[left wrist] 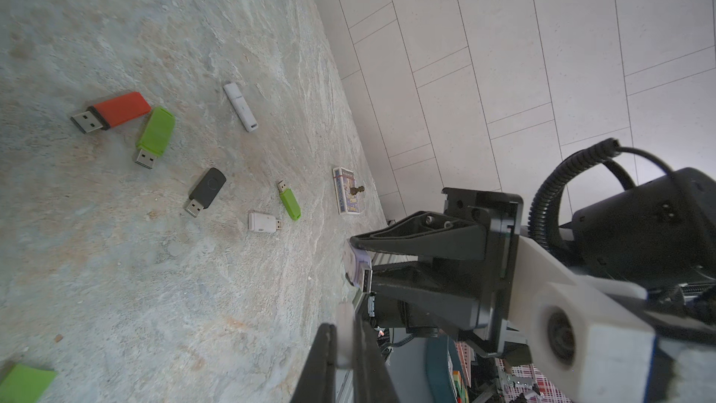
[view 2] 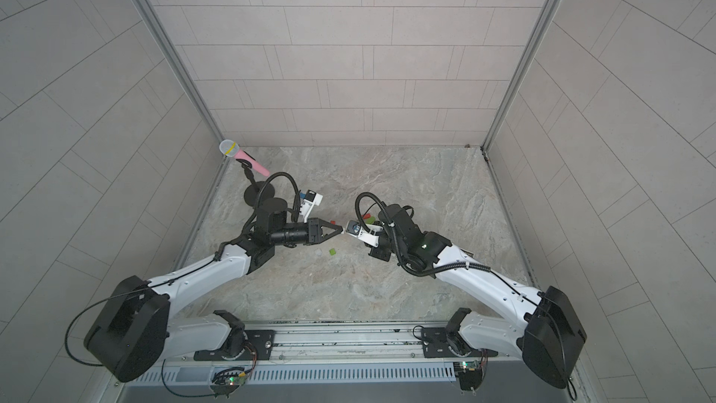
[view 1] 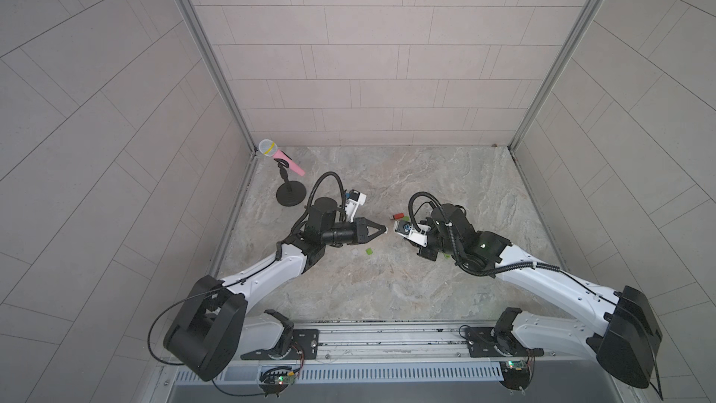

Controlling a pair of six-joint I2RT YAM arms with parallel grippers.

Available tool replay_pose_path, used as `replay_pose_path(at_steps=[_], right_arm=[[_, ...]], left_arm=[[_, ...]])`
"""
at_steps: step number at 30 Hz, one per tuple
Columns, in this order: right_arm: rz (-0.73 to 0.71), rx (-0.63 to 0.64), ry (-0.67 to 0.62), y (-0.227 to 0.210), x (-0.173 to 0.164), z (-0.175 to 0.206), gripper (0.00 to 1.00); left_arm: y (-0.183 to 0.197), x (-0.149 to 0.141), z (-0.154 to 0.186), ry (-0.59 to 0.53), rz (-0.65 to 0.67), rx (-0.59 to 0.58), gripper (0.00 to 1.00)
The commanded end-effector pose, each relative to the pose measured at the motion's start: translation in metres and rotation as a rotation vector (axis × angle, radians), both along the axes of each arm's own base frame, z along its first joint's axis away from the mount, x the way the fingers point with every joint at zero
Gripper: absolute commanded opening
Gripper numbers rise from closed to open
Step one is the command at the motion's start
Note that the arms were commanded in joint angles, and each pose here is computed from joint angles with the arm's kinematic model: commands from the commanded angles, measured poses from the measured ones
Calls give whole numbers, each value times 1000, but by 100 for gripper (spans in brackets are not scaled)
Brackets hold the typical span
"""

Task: Close the usb drive cover
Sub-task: Close the cover of the USB drive.

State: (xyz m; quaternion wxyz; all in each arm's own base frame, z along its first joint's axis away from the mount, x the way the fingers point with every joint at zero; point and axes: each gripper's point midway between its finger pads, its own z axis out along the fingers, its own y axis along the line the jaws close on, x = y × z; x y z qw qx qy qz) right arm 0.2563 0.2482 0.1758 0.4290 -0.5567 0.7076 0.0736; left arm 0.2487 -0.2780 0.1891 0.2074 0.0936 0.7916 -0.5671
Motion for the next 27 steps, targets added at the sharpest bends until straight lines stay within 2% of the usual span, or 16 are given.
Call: replay_pose_path(at_steps=[1, 27], right_arm=[[-26, 19, -22, 6, 7, 10, 20], [6, 37, -49, 35, 10, 15, 20]], left_arm=[[-5, 5, 17, -62, -6, -28, 4], [-6, 5, 6, -41, -1, -11, 4]])
